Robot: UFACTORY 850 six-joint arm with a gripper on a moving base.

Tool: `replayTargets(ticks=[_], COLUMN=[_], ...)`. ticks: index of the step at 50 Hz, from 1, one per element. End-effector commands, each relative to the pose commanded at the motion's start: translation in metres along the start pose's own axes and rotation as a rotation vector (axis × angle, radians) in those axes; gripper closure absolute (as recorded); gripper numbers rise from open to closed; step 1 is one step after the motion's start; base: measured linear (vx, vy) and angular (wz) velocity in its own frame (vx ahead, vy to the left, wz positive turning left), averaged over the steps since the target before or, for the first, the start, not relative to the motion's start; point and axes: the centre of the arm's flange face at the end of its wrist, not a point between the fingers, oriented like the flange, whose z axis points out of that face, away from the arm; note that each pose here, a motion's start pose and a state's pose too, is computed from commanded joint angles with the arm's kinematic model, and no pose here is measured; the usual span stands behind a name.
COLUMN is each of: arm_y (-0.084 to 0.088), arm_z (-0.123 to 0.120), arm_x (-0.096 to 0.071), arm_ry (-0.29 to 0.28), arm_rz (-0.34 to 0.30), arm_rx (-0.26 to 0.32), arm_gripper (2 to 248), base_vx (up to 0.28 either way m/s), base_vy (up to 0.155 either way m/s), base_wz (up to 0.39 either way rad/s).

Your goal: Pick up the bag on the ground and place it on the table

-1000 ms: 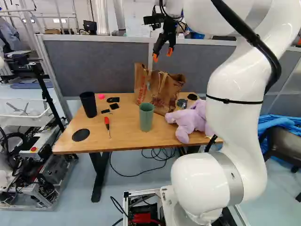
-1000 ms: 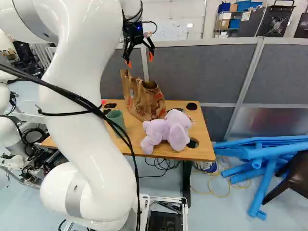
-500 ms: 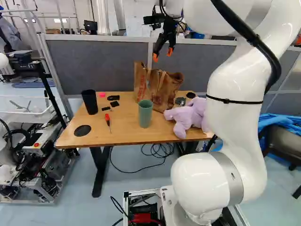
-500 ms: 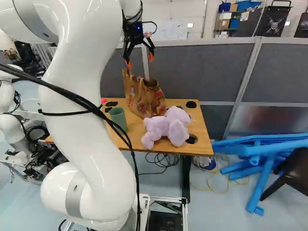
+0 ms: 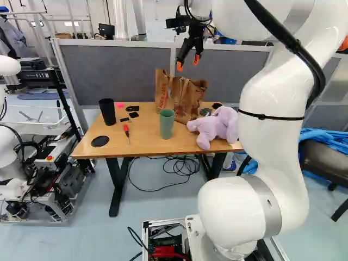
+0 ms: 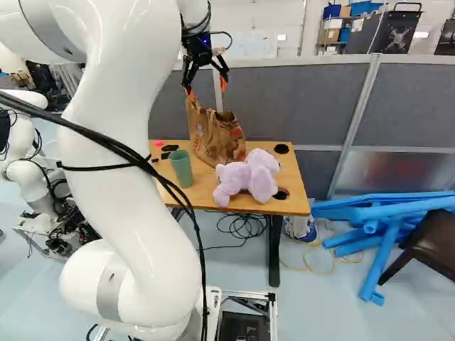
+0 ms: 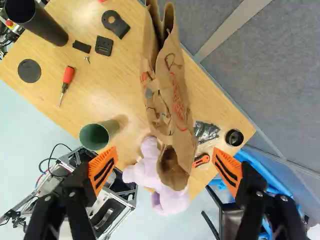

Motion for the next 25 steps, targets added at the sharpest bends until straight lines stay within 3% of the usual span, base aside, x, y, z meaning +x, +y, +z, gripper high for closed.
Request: replayTargets(ticks=[25], arm_y=[0.0000], arm_z=[0.0000], arm_x=[0.0000], arm_ry=[0.000], arm_rz=[0.000], arm_rx=[0.000], arm_gripper=[3], base_vx=[-0.122], base_vy=[-0.003], base_wz=[0.008])
